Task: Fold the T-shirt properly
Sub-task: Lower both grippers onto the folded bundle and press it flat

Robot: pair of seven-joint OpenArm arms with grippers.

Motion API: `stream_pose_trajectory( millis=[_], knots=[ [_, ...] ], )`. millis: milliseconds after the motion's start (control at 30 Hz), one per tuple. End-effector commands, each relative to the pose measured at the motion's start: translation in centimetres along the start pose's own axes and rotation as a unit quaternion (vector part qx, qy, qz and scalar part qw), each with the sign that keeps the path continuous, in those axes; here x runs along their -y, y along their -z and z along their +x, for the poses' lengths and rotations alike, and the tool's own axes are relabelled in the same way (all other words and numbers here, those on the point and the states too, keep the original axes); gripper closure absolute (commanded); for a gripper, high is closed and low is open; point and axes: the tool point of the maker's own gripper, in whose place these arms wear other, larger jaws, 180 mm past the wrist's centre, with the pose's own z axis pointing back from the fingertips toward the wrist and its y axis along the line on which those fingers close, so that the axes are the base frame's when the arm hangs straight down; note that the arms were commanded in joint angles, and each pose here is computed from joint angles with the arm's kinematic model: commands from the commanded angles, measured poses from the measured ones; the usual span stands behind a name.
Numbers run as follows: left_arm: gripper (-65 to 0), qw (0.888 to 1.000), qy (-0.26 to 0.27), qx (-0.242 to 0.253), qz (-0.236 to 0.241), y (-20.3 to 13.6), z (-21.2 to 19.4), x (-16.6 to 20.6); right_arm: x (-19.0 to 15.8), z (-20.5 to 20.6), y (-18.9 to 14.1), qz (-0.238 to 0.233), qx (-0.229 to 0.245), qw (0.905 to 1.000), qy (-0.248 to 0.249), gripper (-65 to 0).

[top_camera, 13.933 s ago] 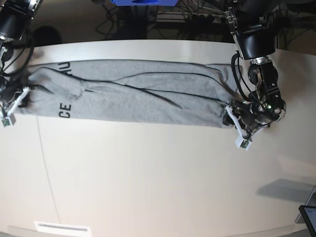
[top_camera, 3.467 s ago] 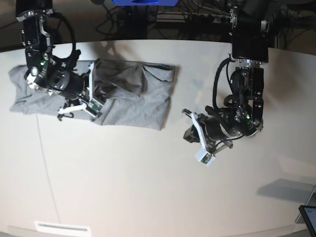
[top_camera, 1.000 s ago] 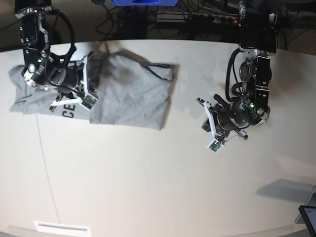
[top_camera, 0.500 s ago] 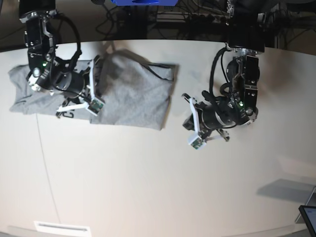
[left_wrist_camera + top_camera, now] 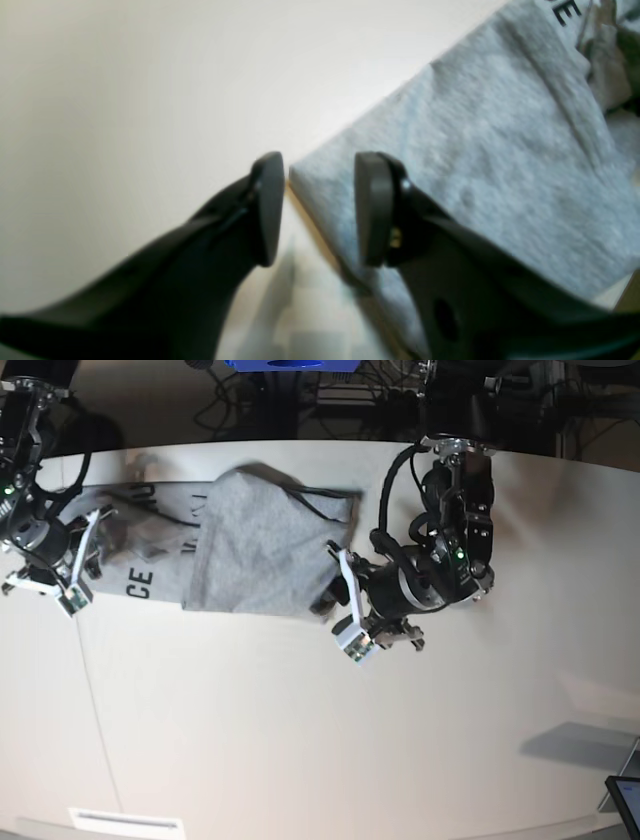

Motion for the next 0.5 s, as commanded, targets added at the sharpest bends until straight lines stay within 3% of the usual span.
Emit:
stream_pose_trajectory(
  millis=[0, 67, 133, 467],
  knots=[
    [-30.6, 0.999, 0.015, 0.028, 0.006, -0.8, 1.6, -0.3, 0.9, 0.7, -0.6, -0.013, 0.015, 0.9998, -0.004, -25.4],
    [-34.6, 1.000, 0.015, 0.026, 0.005, -1.0, 1.3, 0.0, 0.8, 0.7, -0.6, -0.012, 0.016, 0.9998, -0.004, -34.7],
    [-36.3, 1.000, 0.013, 0.024, 0.003, -0.9, 1.1, 0.1, 0.7, 0.8, -0.5, -0.010, 0.017, 0.9998, -0.002, -39.6],
    [-35.6, 0.995, 0.068, 0.014, -0.075, 1.2, 1.7, 6.3, -0.2, 1.2, -0.2, -0.002, 0.030, 0.9994, 0.013, -39.9]
  ],
)
